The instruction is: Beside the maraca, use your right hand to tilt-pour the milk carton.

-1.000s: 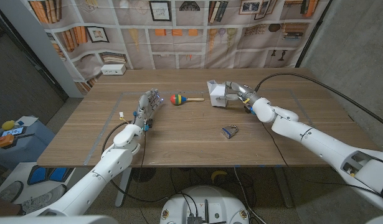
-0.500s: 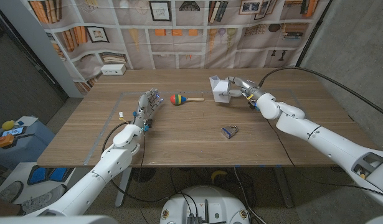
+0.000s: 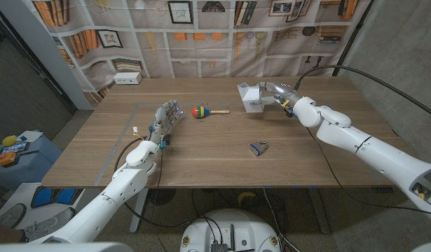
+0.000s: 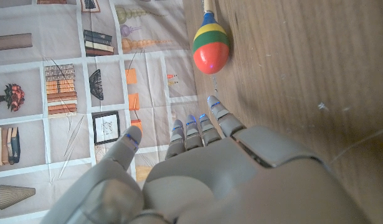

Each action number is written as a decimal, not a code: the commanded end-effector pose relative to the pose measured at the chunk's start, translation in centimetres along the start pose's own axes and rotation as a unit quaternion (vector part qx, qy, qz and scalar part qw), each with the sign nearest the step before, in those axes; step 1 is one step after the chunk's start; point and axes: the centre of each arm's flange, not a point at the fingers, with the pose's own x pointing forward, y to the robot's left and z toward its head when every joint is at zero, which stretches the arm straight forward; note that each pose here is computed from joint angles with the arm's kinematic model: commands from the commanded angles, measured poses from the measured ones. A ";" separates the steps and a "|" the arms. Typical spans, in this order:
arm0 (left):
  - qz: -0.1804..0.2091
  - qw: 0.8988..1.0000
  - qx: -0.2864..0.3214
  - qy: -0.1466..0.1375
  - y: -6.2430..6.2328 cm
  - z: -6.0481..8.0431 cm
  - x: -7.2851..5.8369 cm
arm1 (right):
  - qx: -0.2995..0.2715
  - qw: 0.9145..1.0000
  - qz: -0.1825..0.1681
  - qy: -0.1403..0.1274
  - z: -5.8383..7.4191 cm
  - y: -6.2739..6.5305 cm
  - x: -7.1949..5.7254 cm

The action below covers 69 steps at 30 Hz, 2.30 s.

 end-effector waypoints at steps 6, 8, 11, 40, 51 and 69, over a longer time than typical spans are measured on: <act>-0.006 1.000 0.019 -0.010 0.0 0.9 0.2 | -0.052 0.997 0.051 0.009 0.5 -3.5 -0.2; -0.006 1.000 0.019 -0.010 -0.1 0.9 0.3 | -0.061 0.997 0.055 0.010 0.6 -3.9 -0.2; -0.008 1.000 0.020 -0.009 -0.1 0.9 0.3 | -0.072 0.995 0.063 0.014 0.6 -4.5 -0.1; -0.005 1.000 0.024 0.000 0.3 0.7 0.0 | -0.283 0.938 0.189 0.059 2.9 -8.5 1.7; -0.003 1.000 0.025 0.002 0.4 0.6 -0.1 | -0.385 0.890 0.230 0.084 3.7 -8.8 2.7; 0.002 1.000 0.020 0.007 0.7 -0.1 0.0 | -0.466 0.833 0.278 0.105 4.4 -8.4 3.9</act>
